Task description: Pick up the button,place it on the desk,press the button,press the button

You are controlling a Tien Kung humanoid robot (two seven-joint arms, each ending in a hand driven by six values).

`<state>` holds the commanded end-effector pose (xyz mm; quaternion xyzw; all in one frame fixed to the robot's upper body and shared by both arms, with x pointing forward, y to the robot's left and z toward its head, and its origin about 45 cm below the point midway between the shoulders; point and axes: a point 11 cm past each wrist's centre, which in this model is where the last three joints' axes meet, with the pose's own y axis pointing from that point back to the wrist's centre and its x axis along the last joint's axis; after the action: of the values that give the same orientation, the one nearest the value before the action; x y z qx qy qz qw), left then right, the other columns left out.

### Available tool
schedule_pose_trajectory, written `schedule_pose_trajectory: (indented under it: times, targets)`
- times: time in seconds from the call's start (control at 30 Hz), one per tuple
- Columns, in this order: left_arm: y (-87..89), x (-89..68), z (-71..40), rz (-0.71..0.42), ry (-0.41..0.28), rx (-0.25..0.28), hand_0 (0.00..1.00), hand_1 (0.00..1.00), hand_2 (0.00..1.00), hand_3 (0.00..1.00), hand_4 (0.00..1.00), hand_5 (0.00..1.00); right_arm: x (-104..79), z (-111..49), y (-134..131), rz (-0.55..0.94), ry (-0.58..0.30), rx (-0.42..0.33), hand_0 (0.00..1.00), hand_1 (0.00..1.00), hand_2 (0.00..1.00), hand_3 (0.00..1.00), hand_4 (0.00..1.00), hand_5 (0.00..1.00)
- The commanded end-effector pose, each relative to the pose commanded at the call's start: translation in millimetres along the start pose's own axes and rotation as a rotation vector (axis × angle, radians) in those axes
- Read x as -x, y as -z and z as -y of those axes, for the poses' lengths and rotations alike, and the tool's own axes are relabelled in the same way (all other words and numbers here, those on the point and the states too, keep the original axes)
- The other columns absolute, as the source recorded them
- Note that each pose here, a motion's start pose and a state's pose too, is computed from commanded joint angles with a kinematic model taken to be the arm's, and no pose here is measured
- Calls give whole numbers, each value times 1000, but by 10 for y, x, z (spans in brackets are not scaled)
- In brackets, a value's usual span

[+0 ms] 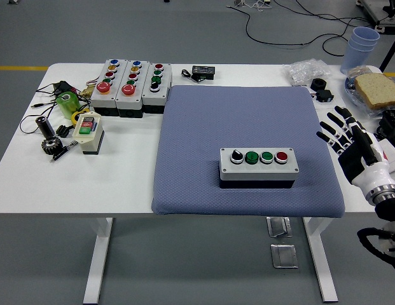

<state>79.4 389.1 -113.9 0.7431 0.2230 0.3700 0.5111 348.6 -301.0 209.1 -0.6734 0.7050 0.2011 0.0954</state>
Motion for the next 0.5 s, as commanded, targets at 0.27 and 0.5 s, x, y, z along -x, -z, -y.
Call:
schedule_pose_trajectory:
  times: [0.27, 0.5]
  targets:
    - [-37, -38, -6, -11, -6, 8, 645, 607, 603, 564, 313, 860, -55, 14, 52, 0, -20, -27, 722, 703, 739, 724, 709, 476]
    - [-56, -56, -9, -14, -7, 11, 646, 608, 602, 564, 309, 858, -85, 26, 53, -3, -3, -15, 693, 675, 714, 693, 711, 474]
